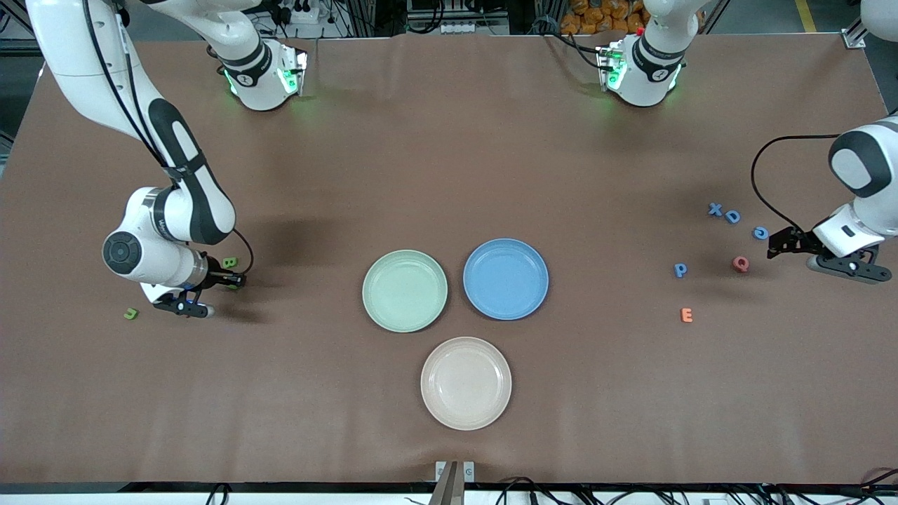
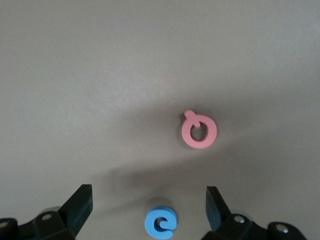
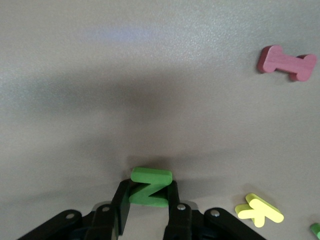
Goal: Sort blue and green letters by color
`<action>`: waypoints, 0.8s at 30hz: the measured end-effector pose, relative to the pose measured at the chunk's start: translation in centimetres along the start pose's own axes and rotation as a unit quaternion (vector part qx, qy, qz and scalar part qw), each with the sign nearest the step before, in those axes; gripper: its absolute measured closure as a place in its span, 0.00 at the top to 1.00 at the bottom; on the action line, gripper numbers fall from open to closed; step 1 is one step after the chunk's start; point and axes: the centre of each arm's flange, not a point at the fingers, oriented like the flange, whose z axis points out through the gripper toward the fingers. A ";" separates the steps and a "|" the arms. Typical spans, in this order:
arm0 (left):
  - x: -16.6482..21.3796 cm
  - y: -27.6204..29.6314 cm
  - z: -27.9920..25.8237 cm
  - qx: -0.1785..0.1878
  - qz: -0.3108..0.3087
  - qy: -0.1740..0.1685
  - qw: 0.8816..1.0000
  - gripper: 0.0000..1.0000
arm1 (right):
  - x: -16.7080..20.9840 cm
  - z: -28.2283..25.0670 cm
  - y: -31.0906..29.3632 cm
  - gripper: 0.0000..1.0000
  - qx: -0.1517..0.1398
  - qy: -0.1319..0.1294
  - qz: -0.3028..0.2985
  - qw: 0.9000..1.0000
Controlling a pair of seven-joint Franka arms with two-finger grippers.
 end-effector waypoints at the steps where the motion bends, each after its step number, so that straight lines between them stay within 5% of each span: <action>1: -0.2 0.0 0.2 -0.002 0.001 -0.002 1.000 1.00 | 0.0 -0.5 -0.8 0.34 0.000 0.001 0.005 1.000; 15: -2.0 0.6 1.7 -0.012 0.001 -0.012 1.000 1.00 | -2.2 -4.6 -12.1 0.34 0.059 0.017 0.071 0.996; 24: -2.8 0.4 2.2 -0.016 -0.005 -0.016 1.000 1.00 | -4.2 -7.0 -17.3 0.34 0.065 0.009 0.122 0.990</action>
